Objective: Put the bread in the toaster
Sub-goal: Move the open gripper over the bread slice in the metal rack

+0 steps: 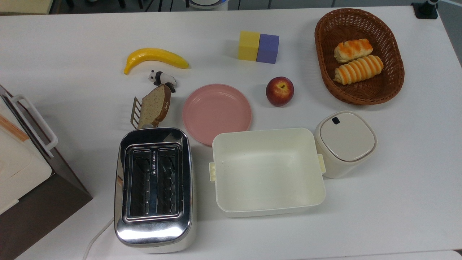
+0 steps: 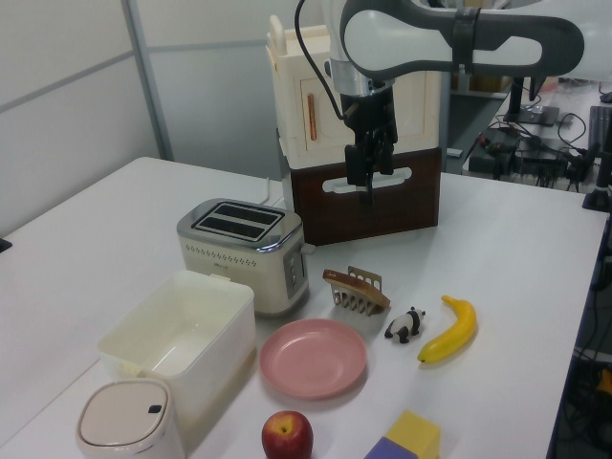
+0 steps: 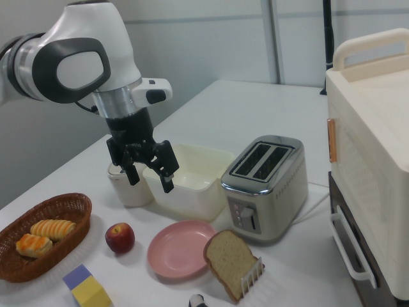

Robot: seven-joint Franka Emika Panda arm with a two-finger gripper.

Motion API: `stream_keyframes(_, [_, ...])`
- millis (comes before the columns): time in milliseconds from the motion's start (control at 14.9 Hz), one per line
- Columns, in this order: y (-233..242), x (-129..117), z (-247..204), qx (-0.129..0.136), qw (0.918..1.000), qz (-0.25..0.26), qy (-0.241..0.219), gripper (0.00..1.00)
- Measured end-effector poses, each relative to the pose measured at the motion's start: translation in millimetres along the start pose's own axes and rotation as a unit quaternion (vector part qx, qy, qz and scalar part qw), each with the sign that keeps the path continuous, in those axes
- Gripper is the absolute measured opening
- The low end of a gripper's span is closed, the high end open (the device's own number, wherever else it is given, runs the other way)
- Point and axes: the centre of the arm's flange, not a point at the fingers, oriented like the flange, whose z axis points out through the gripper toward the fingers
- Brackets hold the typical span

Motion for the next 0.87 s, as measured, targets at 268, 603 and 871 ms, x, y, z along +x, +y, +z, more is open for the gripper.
stream_keyframes(268, [-0.1,0.1,1.3,0.0,1.0,-0.006,-0.001,1.0])
stream_keyframes(603, [0.5,7.6,7.9,-0.003,0.9999,-0.01,0.014,1.0])
stream_keyframes(871, [9.5,32.0,36.9,-0.009,0.9989,-0.006,0.046,1.0])
